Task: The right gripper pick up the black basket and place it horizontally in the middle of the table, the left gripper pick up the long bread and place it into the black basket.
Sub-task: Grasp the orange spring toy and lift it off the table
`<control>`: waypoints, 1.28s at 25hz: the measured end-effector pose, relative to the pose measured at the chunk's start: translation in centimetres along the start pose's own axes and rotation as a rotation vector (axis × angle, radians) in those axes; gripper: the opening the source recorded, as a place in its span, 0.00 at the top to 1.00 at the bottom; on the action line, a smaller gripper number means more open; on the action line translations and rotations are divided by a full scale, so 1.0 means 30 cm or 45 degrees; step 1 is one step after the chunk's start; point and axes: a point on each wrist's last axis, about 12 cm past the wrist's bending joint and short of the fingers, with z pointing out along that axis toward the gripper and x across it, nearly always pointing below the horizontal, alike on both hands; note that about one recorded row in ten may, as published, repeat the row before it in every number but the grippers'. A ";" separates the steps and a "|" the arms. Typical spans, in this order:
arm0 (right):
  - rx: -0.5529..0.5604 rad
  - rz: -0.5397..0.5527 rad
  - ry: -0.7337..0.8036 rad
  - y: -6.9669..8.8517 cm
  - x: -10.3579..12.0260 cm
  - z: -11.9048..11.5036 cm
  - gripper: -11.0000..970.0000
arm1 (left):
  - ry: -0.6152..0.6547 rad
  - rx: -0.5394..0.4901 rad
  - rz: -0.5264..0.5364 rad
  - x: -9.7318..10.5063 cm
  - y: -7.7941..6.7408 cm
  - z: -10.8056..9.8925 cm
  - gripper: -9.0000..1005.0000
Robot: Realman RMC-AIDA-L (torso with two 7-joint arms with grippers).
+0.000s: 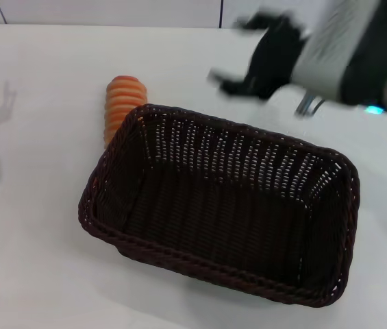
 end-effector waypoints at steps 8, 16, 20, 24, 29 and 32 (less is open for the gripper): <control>0.533 0.456 -0.152 -0.064 0.144 -0.165 0.14 | 0.001 -0.007 -0.005 0.002 0.005 -0.004 0.16; 0.910 0.810 -0.195 -0.075 0.281 -0.258 0.14 | -0.006 0.004 -0.006 -0.005 -0.006 0.007 0.16; 1.072 1.003 -0.210 -0.057 0.369 -0.282 0.14 | -0.014 0.014 0.007 -0.007 -0.010 0.007 0.16; 1.261 1.292 -0.230 0.000 0.519 -0.304 0.14 | -0.033 0.038 0.013 -0.014 -0.018 0.009 0.16; 1.490 1.339 -0.340 0.121 0.655 -0.331 0.14 | -0.075 0.064 0.009 -0.040 -0.040 0.028 0.16; 1.531 1.217 -0.411 0.197 0.660 -0.339 0.14 | -0.104 0.166 0.024 -0.064 -0.088 0.047 0.16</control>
